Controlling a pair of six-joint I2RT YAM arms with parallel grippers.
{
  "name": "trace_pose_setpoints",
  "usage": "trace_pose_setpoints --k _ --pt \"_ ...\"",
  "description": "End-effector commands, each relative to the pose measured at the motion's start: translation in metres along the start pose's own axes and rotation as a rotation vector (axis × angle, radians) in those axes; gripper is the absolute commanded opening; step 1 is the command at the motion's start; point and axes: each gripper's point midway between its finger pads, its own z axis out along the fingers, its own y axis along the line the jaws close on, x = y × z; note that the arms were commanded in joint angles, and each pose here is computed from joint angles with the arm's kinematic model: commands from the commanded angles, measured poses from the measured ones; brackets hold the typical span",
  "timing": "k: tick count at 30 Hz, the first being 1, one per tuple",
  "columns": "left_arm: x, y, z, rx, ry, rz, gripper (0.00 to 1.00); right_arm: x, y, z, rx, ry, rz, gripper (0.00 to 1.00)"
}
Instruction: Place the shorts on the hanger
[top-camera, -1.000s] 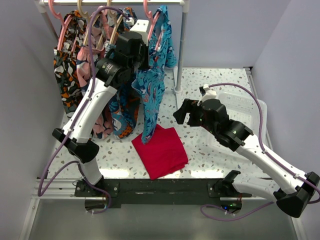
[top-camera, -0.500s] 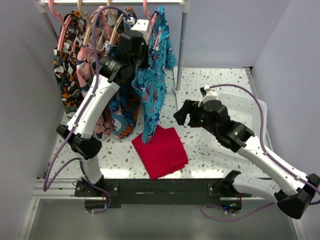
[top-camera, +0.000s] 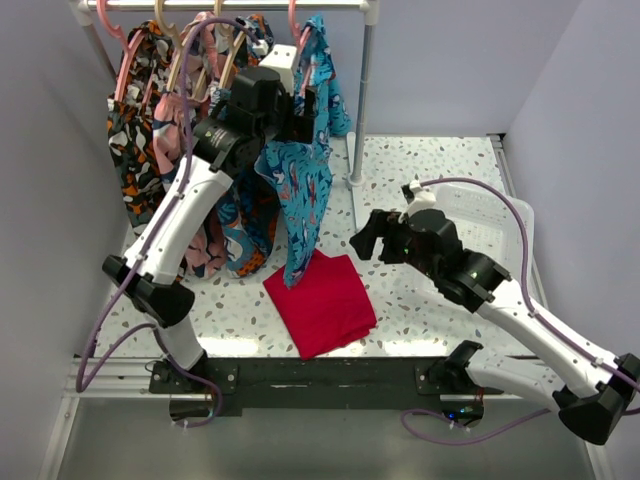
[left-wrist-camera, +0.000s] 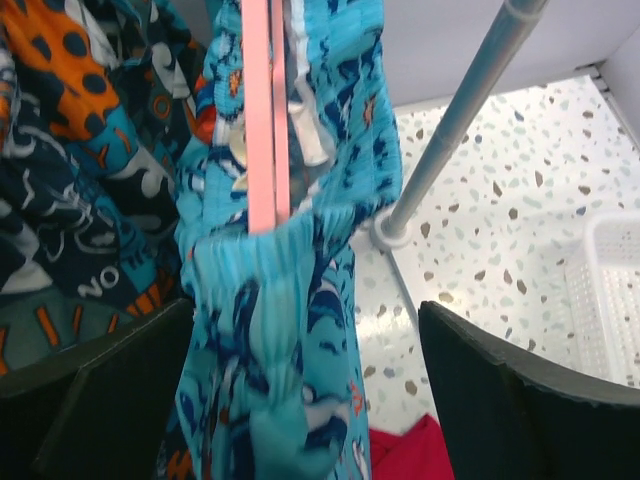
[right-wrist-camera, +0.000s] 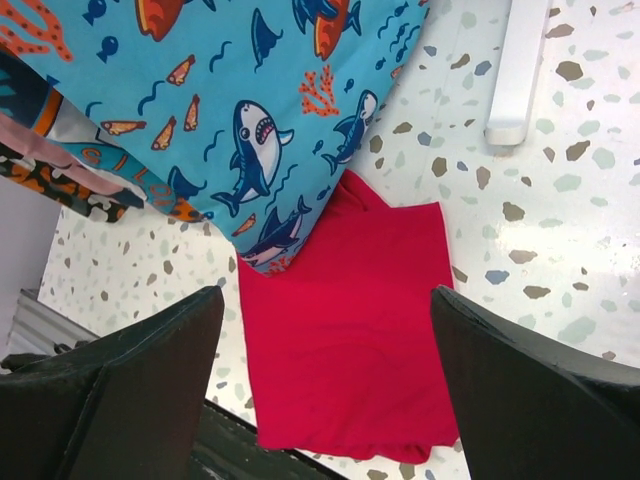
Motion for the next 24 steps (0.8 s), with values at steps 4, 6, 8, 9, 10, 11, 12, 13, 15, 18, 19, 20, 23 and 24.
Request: trace_pose_setpoints --k 4,6,8,9,10,11,12,13,15,18,19,20,23,24 --pt "-0.006 0.016 -0.066 0.017 -0.077 -0.024 1.0 0.0 0.001 -0.01 -0.041 -0.028 0.004 0.9" --pt "0.009 0.018 -0.071 0.014 -0.057 -0.017 1.0 -0.001 0.001 -0.011 -0.046 -0.036 0.002 0.91" --pt "0.011 0.023 -0.089 0.013 -0.082 -0.022 1.0 -0.002 0.001 -0.011 -0.049 -0.043 0.004 0.91" --pt "0.012 0.022 -0.095 0.02 -0.087 -0.02 1.0 -0.001 -0.001 -0.011 -0.045 -0.042 0.0 0.92" --pt "0.009 0.022 -0.107 0.03 -0.106 -0.021 1.0 0.0 -0.001 -0.011 -0.043 -0.043 -0.001 0.92" --pt "0.017 0.021 -0.109 0.036 -0.09 -0.011 1.0 0.0 -0.003 -0.011 -0.039 -0.045 -0.003 0.93" --pt "0.023 0.013 -0.114 0.059 -0.078 0.001 1.0 0.003 -0.004 -0.01 -0.034 -0.041 -0.003 0.93" --pt "0.028 0.009 -0.121 0.07 -0.075 0.005 1.0 0.003 -0.005 -0.01 -0.032 -0.042 -0.002 0.93" --pt "0.057 -0.005 -0.123 0.05 -0.021 0.032 1.0 0.005 -0.009 -0.009 -0.025 -0.046 0.002 0.94" --pt "0.101 -0.02 -0.126 0.069 0.042 0.028 1.0 0.011 -0.012 -0.009 -0.025 -0.049 0.018 0.94" --pt "0.103 -0.023 -0.133 0.087 0.018 0.001 1.0 0.012 -0.012 -0.009 -0.029 -0.05 0.022 0.94" --pt "0.132 -0.028 -0.129 0.103 0.064 0.013 1.0 0.011 -0.013 -0.01 -0.032 -0.059 0.028 0.94" --pt "0.179 -0.05 -0.135 0.162 0.122 0.015 1.0 0.018 -0.02 -0.008 -0.017 -0.062 0.041 0.95" --pt "0.192 -0.066 -0.138 0.208 0.133 0.015 1.0 0.023 -0.024 -0.007 -0.009 -0.059 0.043 0.95"
